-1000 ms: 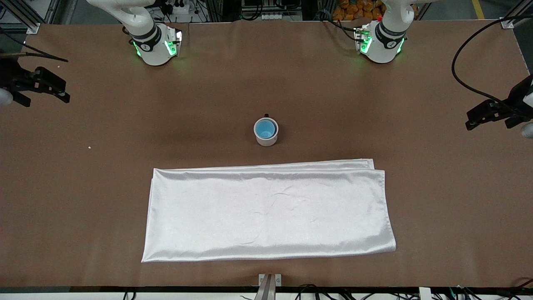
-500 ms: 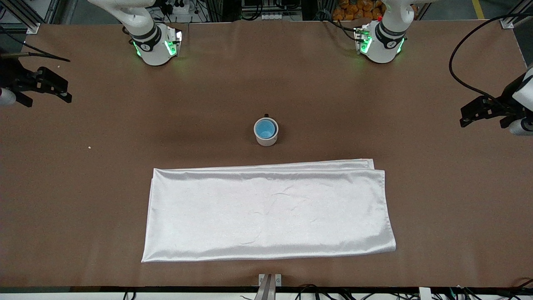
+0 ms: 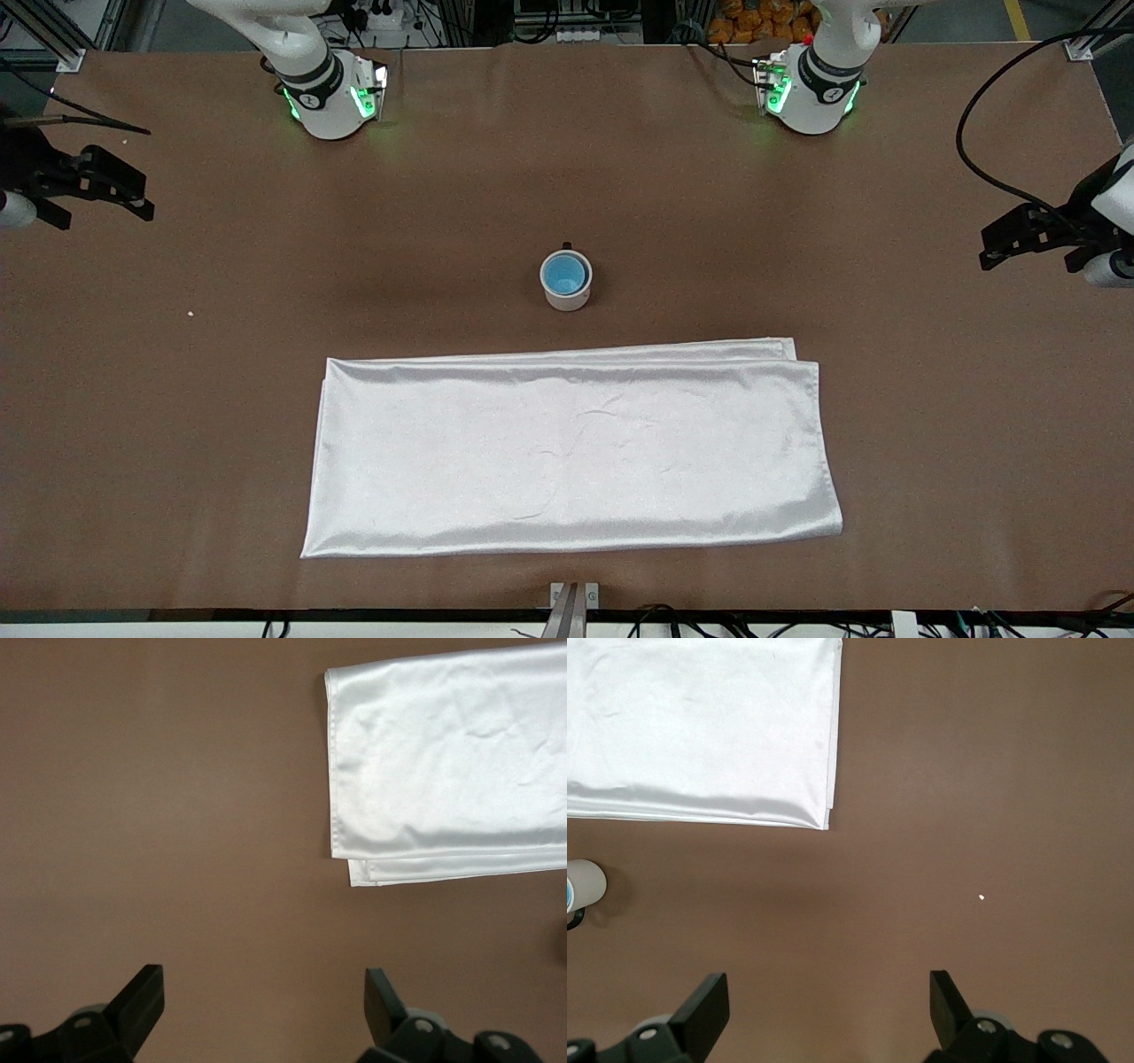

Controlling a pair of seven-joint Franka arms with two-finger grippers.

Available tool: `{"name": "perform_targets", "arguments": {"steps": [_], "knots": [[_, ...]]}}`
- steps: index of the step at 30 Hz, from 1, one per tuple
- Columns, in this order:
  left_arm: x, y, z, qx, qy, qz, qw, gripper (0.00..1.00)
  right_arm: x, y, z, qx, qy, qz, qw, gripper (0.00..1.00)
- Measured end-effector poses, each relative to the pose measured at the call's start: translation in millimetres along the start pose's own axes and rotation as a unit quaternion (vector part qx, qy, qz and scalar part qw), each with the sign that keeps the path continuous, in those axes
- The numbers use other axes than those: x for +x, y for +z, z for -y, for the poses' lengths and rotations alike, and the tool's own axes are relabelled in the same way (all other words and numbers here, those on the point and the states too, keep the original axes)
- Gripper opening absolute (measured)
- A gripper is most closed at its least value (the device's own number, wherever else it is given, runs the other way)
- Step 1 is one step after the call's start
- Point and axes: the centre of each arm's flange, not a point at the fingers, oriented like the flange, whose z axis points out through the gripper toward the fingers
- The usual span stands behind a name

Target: Place blue cup into white mug on table

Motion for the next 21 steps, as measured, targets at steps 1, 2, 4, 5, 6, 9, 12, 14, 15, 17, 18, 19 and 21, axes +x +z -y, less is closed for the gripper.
{"name": "perform_targets", "arguments": {"steps": [1, 2, 4, 5, 6, 9, 12, 14, 15, 17, 18, 19, 21], "knots": [[0.0, 0.0, 0.0, 0.0, 0.0, 0.0, 1.0, 1.0, 0.0, -0.3, -0.1, 0.0, 0.0, 0.0, 1.0, 1.0], [0.0, -0.1, 0.0, 0.0, 0.0, 0.0, 1.0, 1.0, 0.0, -0.6, -0.2, 0.0, 0.0, -0.001, 1.0, 1.0], [-0.1, -0.1, 0.0, 0.0, 0.0, 0.0, 1.0, 1.0, 0.0, -0.8, 0.0, 0.0, 0.0, -0.001, 1.0, 1.0], [-0.1, -0.2, 0.0, 0.0, 0.0, 0.0, 1.0, 1.0, 0.0, -0.8, 0.0, 0.0, 0.0, -0.001, 1.0, 1.0], [-0.1, -0.3, 0.1, 0.0, -0.001, 0.0, 1.0, 1.0, 0.0, -0.7, 0.1, 0.0, 0.0, -0.001, 1.0, 1.0], [-0.3, -0.7, 0.4, 0.0, -0.009, -0.001, 1.0, 1.0, 0.0, -0.7, 0.2, 0.0, 0.0, -0.001, 1.0, 1.0], [-0.6, -1.3, 0.4, 0.0, -0.018, -0.001, 1.0, 1.0, 0.1, -0.4, 0.2, 0.0, 0.0, 0.0, 1.0, 1.0], [-0.8, -1.8, 0.4, 0.0, -0.022, -0.002, 1.0, 1.0, 0.3, 0.0, 0.5, 0.0, -0.001, 0.0, 1.0, 1.0], [-0.9, -2.1, 0.4, 0.0, -0.023, -0.002, 1.0, 1.0, 0.4, 0.1, 0.8, 0.0, -0.001, 0.0, 1.0, 1.0], [-1.1, -2.4, 0.5, 0.0, -0.023, -0.002, 1.0, 1.0, 0.7, 0.6, 1.3, 0.0, -0.001, 0.001, 1.0, 1.0], [-1.2, -2.6, 0.6, 0.0, -0.023, -0.002, 1.0, 1.0, 0.9, 0.8, 1.6, 0.0, -0.002, 0.001, 1.0, 1.0], [-1.2, -2.6, 0.7, 0.0, -0.023, -0.002, 1.0, 1.0, 1.1, 1.1, 1.8, 0.0, -0.002, 0.001, 1.0, 1.0], [-1.3, -2.8, 0.8, 0.0, -0.024, -0.002, 1.0, 1.0, 1.3, 1.5, 2.0, 0.0, -0.002, 0.002, 1.0, 1.0]]}}
